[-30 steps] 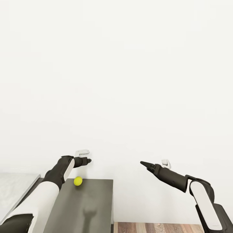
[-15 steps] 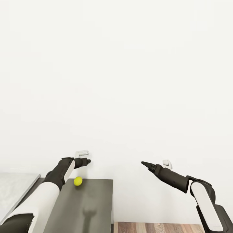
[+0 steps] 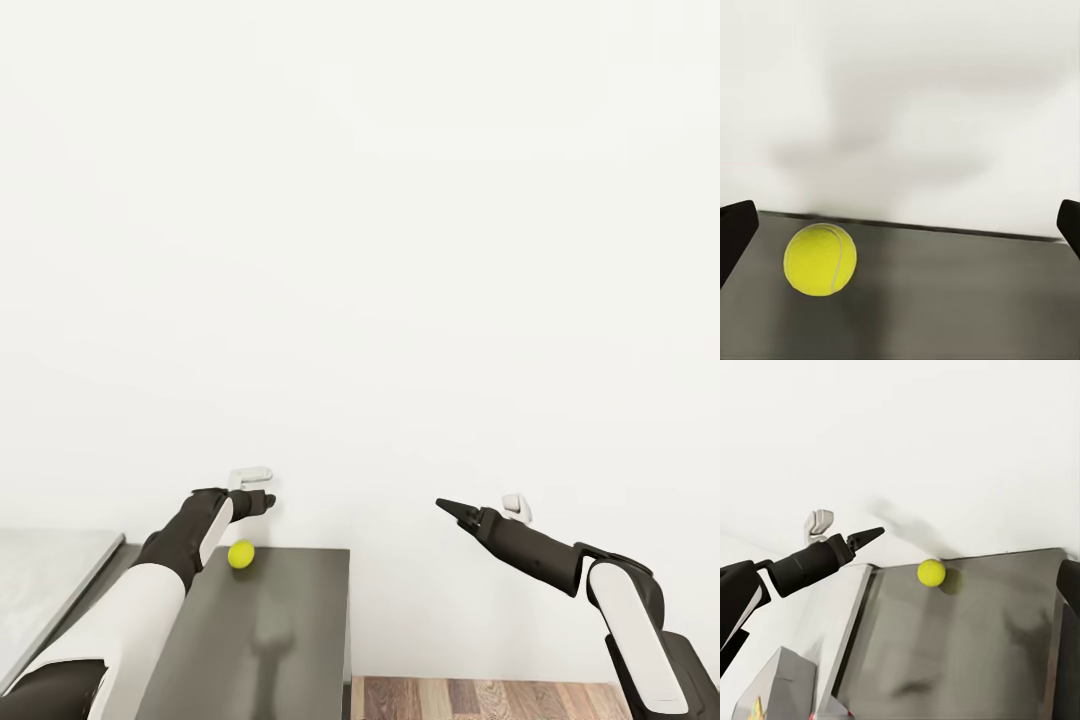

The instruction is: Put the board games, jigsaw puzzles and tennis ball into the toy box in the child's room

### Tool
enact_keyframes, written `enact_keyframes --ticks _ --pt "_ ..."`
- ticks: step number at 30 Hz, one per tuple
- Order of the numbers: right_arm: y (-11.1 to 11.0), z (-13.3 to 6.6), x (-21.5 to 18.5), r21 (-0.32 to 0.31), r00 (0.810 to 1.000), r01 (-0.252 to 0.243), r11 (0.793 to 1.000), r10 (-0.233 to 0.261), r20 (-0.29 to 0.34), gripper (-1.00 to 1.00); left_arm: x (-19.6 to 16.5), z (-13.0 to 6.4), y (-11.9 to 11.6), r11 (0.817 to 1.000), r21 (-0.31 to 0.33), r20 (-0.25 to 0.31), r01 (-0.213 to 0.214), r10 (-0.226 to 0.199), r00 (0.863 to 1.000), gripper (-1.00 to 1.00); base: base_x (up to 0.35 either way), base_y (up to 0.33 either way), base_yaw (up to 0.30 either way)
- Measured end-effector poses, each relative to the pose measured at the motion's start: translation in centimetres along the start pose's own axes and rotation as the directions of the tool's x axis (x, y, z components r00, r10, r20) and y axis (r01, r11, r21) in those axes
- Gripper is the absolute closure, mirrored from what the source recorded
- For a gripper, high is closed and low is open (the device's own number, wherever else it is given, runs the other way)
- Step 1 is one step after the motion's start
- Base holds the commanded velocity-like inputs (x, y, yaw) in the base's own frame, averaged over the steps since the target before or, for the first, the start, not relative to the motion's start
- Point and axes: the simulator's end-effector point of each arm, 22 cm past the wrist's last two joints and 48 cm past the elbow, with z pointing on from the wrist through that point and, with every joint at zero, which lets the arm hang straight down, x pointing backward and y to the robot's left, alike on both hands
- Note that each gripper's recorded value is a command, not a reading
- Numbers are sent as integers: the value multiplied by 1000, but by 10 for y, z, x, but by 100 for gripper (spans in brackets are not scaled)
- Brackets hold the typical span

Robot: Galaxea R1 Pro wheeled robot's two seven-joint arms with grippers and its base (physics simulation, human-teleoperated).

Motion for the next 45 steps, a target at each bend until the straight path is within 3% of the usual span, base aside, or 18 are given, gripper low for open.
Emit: enact_keyframes --ticks 14,24,45 --pt "-9 5 6 12 1000 -15 1000 15 -16 -100 12 10 1 1000 -5 -22 -4 4 1000 -100 0 0 0" --pt "-16 9 9 20 999 -26 999 26 -24 -100 9 17 3 1000 -10 13 -10 10 1000 -100 0 0 0" --pt "-33 14 16 43 998 -53 998 55 -39 -100 26 31 5 1000 -14 -12 -10 10 1000 -100 0 0 0"
